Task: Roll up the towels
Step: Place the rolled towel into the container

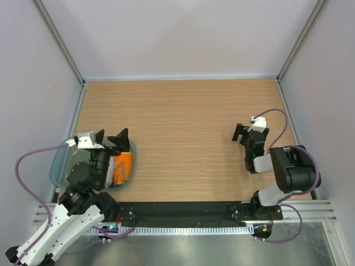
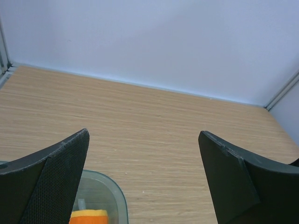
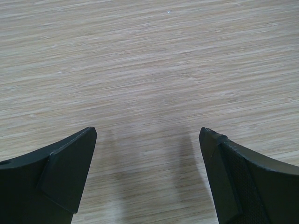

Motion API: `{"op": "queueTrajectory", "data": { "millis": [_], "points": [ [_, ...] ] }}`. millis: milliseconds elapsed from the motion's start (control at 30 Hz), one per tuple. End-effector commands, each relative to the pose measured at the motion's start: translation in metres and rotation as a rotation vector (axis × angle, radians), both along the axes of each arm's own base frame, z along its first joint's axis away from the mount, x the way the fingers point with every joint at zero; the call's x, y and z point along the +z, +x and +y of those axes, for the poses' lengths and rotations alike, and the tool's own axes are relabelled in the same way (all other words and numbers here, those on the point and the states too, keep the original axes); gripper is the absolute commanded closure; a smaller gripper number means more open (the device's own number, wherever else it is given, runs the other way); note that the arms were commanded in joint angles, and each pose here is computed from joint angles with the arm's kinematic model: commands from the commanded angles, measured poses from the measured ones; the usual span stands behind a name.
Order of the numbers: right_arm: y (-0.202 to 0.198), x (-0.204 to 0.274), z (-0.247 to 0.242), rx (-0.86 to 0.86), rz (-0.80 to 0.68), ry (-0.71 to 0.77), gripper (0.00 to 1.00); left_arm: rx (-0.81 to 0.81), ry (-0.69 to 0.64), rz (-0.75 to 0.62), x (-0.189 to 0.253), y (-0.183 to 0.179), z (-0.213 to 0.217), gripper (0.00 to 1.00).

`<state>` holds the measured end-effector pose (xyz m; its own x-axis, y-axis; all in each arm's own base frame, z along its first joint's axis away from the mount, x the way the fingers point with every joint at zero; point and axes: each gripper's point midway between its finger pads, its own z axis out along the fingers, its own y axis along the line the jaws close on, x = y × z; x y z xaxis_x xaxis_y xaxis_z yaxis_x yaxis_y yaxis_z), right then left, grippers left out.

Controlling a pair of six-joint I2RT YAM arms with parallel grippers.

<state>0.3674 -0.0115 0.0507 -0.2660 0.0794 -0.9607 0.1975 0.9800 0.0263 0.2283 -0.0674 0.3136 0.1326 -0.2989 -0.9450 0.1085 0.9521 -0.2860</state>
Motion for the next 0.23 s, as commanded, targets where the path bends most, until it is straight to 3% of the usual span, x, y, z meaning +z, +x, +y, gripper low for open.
{"op": "queueTrajectory", "data": {
  "millis": [0,200],
  "points": [
    [0.012,0.026,-0.002,-0.004,-0.096,-0.002,0.00,-0.014,-0.028,0.014,-0.008,-0.007,0.003,0.00],
    [0.012,0.026,-0.001,-0.001,-0.095,-0.002,0.00,0.024,0.042,0.007,-0.010,-0.019,0.022,0.00]
  ]
}}
